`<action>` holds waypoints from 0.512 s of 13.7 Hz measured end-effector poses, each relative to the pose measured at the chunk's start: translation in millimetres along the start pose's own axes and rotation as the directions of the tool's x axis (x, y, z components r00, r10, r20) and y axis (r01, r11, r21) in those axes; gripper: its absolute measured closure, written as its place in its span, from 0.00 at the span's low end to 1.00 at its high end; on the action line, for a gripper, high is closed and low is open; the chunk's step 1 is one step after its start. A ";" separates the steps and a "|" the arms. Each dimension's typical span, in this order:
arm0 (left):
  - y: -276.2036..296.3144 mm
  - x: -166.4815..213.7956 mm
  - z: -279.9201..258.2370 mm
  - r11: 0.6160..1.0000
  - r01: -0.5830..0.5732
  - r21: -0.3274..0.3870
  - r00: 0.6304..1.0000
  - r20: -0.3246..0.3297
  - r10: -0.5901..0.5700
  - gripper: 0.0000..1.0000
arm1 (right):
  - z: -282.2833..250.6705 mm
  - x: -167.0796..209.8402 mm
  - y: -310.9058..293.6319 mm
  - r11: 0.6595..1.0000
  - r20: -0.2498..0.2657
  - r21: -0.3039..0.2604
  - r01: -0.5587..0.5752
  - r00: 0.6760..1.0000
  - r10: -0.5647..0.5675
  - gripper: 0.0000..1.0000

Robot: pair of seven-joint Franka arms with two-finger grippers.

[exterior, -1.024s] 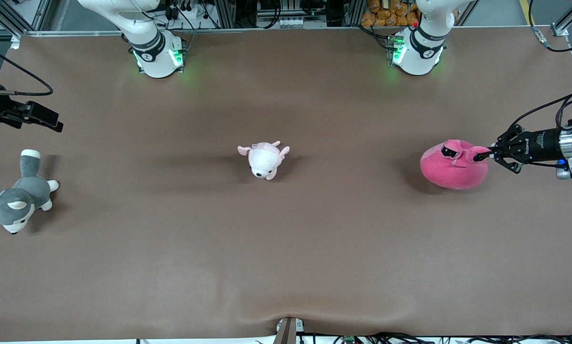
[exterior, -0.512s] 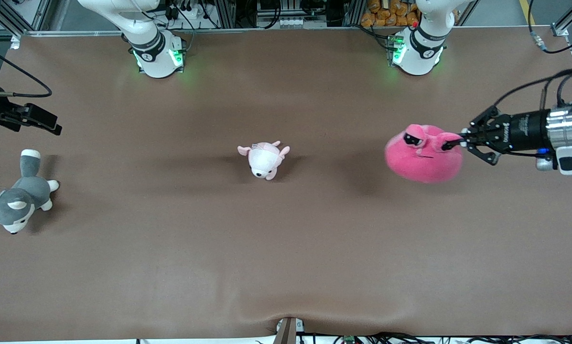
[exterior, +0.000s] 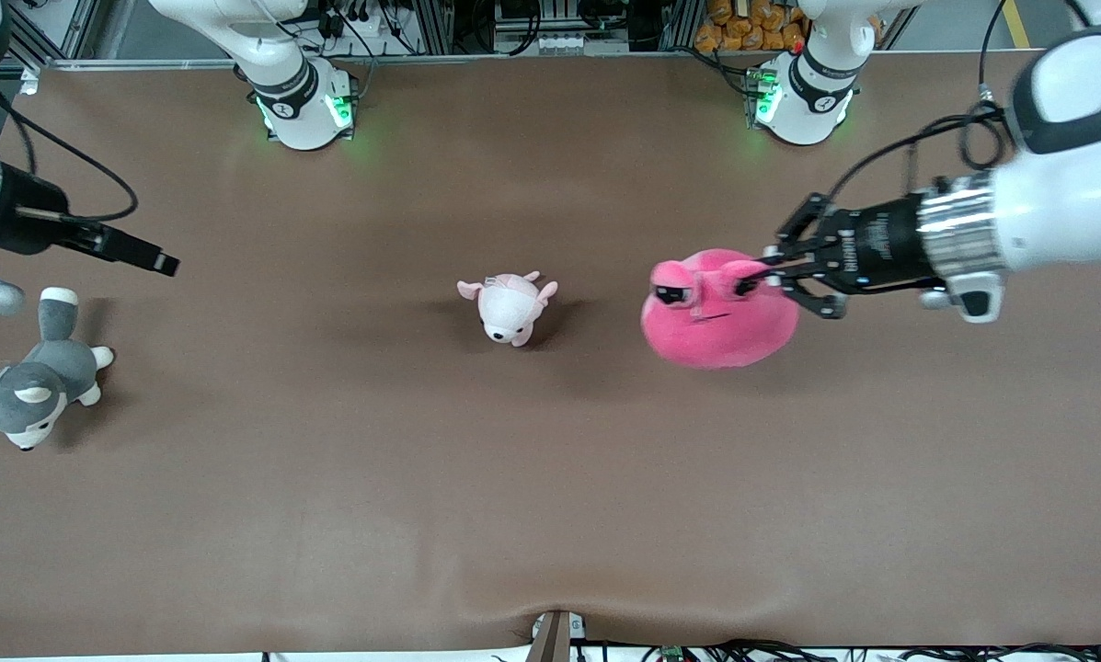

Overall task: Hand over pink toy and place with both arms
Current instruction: 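Lift the pink toy with the left gripper while the right gripper approaches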

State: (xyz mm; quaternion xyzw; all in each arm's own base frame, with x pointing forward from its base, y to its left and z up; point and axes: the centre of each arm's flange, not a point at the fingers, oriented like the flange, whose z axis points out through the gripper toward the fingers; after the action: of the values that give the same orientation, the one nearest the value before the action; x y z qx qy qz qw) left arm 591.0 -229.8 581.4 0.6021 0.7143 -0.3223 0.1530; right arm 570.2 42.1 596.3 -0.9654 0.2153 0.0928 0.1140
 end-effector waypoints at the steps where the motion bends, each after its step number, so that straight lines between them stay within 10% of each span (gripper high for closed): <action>1: -9.3 -24.1 17.1 1.000 0.021 -0.016 1.000 0.010 -0.021 0.92 | 5.6 -2.6 -9.3 0.999 0.022 0.017 -0.049 0.999 0.049 0.00; 7: -50.5 -97.8 85.9 0.995 0.091 -0.034 0.995 0.052 -0.089 0.92 | 38.9 -19.4 -68.9 0.931 0.252 0.120 -0.344 0.918 0.307 0.00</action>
State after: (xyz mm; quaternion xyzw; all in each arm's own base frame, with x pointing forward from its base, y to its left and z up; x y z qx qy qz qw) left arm 550.3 -363.0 590.6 0.5582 0.7423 -0.3308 0.1670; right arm 577.9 120.6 576.0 -0.8863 0.3655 0.2033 0.1991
